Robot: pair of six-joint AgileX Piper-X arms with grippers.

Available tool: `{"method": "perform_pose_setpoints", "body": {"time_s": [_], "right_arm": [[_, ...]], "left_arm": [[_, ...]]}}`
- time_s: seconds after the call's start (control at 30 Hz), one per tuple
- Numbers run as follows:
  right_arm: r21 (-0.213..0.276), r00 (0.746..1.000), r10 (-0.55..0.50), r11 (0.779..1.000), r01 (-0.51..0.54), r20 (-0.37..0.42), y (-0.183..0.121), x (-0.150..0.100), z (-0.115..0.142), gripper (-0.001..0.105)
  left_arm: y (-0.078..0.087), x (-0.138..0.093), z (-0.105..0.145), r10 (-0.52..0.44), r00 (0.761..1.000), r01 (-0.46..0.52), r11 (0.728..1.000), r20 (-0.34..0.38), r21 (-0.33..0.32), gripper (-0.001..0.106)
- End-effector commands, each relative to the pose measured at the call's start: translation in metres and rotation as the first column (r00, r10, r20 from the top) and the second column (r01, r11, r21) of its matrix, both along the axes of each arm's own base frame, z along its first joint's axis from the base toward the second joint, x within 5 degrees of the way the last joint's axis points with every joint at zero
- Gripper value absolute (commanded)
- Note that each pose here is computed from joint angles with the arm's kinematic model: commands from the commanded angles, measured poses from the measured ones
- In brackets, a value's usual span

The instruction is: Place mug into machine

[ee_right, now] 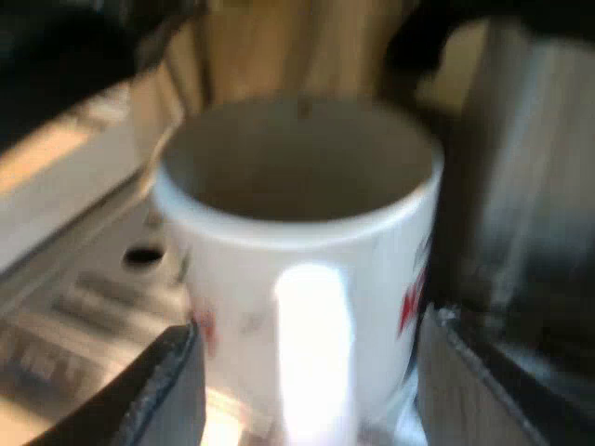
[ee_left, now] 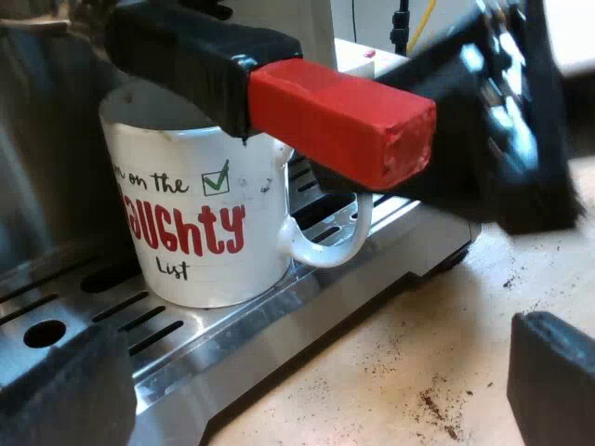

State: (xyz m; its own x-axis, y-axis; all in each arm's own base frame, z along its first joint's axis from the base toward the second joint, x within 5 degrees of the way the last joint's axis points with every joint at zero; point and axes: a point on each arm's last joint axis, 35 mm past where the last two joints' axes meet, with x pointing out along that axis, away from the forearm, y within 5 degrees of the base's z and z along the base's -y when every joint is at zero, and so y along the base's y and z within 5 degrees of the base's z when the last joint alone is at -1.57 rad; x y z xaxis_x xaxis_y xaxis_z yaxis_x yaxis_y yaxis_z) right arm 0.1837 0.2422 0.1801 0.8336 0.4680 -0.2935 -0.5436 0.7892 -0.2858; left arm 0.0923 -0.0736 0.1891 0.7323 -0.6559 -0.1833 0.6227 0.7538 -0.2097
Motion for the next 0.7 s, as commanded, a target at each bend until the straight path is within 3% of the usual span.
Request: {"method": "perform_pose_setpoints", "body": {"time_s": [0.03, 0.2, 0.4, 0.7], "right_arm": [[0.010, 0.999, 0.011, 1.000, -0.011, -0.032, -0.003, -0.010, -0.009, 0.052], [0.000, 0.997, -0.006, 1.000, 0.006, -0.080, -0.005, -0.007, -0.027, 0.052], [0.010, 1.000, 0.024, 1.000, -0.024, -0.001, 0.006, 0.000, -0.029, 0.052], [0.013, 1.000, -0.027, 1.000, 0.027, -0.013, 0.030, 0.046, -0.022, 0.052]], "left_arm": [[-0.001, 0.000, 0.002, -0.005, 1.000, 0.006, 1.000, 0.004, -0.017, 0.082], [-0.001, 0.000, 0.002, -0.005, 1.000, 0.006, 1.000, 0.004, -0.017, 0.082], [-0.001, 0.000, 0.002, -0.005, 1.000, 0.006, 1.000, 0.004, -0.017, 0.082], [-0.001, 0.000, 0.002, -0.005, 1.000, 0.006, 1.000, 0.004, -0.017, 0.082]]}}
